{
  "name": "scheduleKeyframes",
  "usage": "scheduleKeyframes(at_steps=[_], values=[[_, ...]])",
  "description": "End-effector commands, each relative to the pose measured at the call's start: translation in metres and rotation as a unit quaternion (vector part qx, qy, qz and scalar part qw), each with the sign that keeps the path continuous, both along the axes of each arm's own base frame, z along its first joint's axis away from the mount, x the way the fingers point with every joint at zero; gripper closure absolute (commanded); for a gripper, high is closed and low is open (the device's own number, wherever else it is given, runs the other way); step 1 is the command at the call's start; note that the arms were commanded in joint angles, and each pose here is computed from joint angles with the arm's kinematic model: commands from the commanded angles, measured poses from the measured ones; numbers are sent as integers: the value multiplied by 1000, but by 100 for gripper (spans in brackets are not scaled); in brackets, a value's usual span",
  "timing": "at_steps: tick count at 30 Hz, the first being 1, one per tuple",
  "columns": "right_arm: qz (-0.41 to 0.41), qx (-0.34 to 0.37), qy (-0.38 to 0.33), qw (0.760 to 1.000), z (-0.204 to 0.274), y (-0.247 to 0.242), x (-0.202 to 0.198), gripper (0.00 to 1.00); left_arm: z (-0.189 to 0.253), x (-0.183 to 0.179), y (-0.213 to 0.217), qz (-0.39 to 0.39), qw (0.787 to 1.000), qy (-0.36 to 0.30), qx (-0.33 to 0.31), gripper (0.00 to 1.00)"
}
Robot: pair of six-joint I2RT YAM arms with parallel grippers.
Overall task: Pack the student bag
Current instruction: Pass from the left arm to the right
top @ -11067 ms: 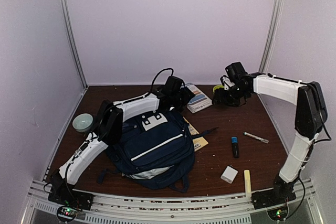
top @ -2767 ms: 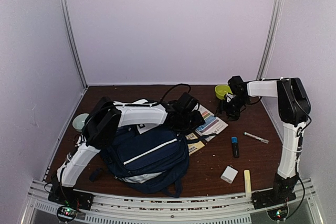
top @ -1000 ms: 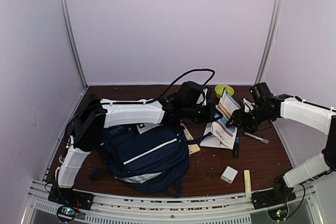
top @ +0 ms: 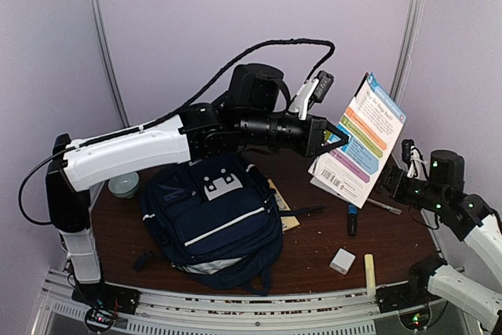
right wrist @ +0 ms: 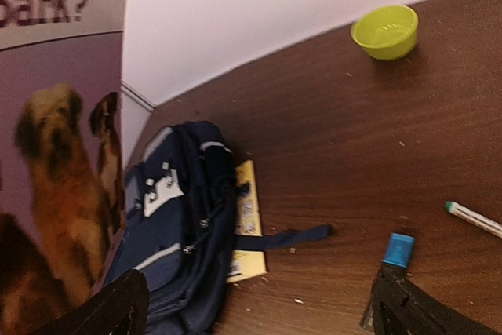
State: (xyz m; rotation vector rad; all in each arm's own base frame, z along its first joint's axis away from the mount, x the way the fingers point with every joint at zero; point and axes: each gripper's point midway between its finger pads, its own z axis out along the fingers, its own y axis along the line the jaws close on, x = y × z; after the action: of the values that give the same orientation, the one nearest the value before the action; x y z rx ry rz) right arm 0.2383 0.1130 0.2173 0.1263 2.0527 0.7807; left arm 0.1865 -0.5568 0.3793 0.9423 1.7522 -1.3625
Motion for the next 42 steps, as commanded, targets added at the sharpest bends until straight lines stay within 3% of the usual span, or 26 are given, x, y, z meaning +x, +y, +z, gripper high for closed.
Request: scheduleKeyframes(at_steps=[1, 6, 9, 13, 18, 23, 29, 36, 42], values=[[81, 101, -114, 985, 63, 26, -23, 0, 80, 0, 28, 9, 996, -63, -68, 100], [93, 85, -144, 982, 77, 22, -41, 0, 88, 21, 47, 48, 994, -63, -78, 100], [153, 102, -147, 972, 82, 40, -47, 0, 89, 23, 55, 47, 992, -76, -95, 100], [234, 209, -182, 932, 115, 62, -61, 0, 92, 14, 57, 22, 988, -68, -138, 100], [280, 272, -234, 890, 150, 73, -74, 0, 90, 17, 56, 30, 984, -32, -171, 100], [294, 267, -217, 892, 154, 99, -63, 0, 99, 9, 56, 5, 975, -15, -220, 100], [316, 277, -251, 872, 183, 127, -68, 3, 98, 15, 65, 28, 967, 7, -253, 100], [276, 322, -286, 860, 212, 121, -54, 27, 86, 21, 79, 60, 965, 13, -256, 100], [285, 316, -271, 863, 212, 133, -48, 68, 64, 29, 83, 87, 962, 25, -257, 100]])
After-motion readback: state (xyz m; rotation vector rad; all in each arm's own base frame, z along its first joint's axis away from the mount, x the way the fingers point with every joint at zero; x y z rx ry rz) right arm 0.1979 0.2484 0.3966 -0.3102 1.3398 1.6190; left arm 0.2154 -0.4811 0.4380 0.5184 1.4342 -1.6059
